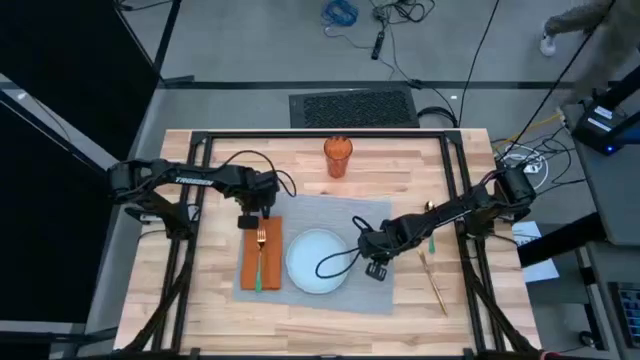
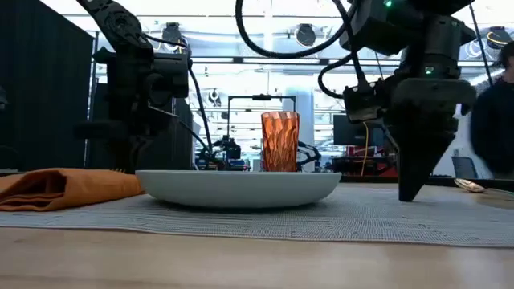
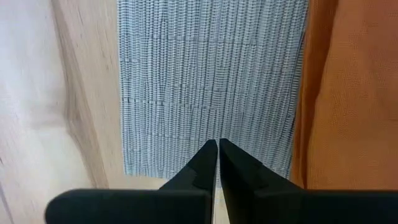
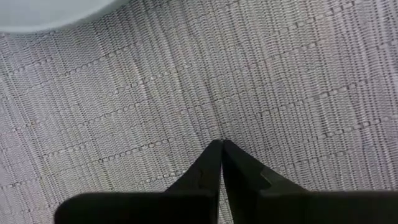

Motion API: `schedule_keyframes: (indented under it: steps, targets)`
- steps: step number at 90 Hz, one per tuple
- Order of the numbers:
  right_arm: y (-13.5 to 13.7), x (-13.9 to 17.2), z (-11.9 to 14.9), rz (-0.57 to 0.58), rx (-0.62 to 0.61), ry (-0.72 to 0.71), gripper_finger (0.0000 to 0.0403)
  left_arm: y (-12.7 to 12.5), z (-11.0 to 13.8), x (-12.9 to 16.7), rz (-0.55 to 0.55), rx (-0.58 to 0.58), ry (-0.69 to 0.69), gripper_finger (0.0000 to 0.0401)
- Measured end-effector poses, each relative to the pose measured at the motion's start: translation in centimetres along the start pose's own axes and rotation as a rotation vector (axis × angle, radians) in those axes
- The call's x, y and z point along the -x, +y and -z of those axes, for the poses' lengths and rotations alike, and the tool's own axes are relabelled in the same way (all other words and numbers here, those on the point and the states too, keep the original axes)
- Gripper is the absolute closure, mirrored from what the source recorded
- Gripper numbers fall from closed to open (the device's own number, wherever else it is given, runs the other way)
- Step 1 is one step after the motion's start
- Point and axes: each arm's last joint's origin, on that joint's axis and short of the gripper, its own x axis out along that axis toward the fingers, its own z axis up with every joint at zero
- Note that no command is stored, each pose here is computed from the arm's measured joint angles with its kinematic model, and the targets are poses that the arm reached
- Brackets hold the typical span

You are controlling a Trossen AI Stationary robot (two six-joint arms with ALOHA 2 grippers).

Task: Set table place
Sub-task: Adjust the grey placemat

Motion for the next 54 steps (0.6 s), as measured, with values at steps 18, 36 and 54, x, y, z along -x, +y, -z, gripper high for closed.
schedule_keyframes:
  steps: [18, 36, 54]
  targets:
    - [-0.5, 0.0, -0.2, 0.000, 0.001, 0.015, 0.0403, -0.6, -0.1, 0.0, 0.075, 0.016, -0.018, 0.0398]
    - [-0.9, 0.0, -0.4, 0.007, 0.016, 0.030, 0.0403, -1.8, -0.3, 0.1, 0.107, 0.003, -0.008, 0.0398]
    - [-1.0, 0.0, -0.3, 0.017, 0.033, 0.033, 0.0403, -3.0, -0.6, 0.2, 0.112, -0.013, -0.013, 0.0398]
